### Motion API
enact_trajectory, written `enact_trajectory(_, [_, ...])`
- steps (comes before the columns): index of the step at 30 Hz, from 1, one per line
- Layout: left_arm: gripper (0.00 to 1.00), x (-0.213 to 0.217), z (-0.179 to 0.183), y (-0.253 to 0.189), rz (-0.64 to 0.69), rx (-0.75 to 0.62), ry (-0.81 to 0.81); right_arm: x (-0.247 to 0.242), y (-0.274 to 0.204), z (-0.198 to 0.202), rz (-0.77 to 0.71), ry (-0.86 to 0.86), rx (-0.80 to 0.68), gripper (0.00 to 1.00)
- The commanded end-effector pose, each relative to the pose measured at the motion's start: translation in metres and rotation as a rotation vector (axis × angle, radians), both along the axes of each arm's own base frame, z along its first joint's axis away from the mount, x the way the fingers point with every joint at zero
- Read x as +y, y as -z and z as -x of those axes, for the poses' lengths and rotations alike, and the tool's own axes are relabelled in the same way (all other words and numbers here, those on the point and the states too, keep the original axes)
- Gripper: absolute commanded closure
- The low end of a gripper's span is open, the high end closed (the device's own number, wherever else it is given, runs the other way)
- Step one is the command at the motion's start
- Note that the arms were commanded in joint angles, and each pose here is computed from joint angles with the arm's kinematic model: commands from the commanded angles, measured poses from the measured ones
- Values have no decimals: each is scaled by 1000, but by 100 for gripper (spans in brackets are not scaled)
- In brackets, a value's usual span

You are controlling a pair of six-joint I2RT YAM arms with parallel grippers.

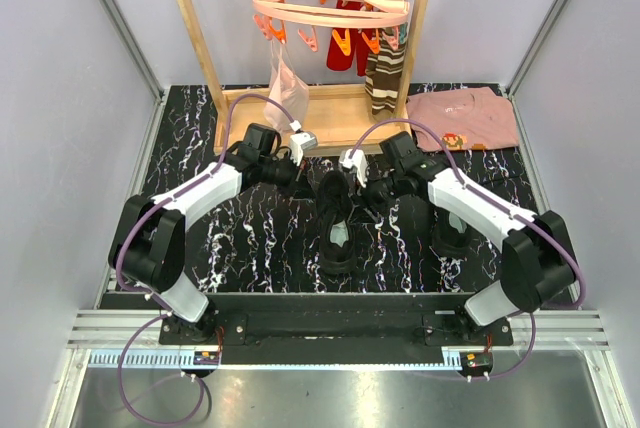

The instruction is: Tie the shoes

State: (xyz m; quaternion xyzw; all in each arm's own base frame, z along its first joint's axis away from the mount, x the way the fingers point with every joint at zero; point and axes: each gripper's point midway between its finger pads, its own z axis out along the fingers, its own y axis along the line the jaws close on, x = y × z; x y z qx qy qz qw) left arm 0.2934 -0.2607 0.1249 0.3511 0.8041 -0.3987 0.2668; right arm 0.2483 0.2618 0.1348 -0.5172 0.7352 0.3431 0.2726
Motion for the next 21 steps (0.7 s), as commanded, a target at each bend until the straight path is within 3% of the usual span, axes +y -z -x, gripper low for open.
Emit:
enact_trajectory(1, [100, -8, -9, -12, 41, -44, 13, 6, -2, -5, 27, -42, -60, 48])
enact_trajectory(3, [100, -8, -9, -11, 40, -40, 12, 5, 1, -7, 43, -41, -64, 49])
enact_trajectory(7, [100, -7, -10, -11, 40, -39, 10, 7, 0, -12, 47, -27, -67, 67])
enact_trajectory(9, [100, -7, -9, -10, 39, -40, 11, 6, -2, -11, 44, -24, -65, 67])
enact_trajectory(11, [100, -8, -9, -9, 39, -36, 13, 8, -7, -10, 30, -20, -69, 57])
enact_trajectory(14, [100, -8, -10, -10, 45, -33, 12, 11, -11, -12, 20, -13, -62, 58])
enact_trajectory(17, [100, -9, -11, -10, 43, -36, 14, 11, -12, -14, 20, -10, -67, 70])
enact_trajectory(18, [100, -9, -12, -11, 44, -42, 14, 10, -10, -13, 25, -11, -65, 82])
enact_trajectory(21, [100, -7, -12, -11, 38, -42, 10, 5, -9, -10, 34, -13, -78, 100])
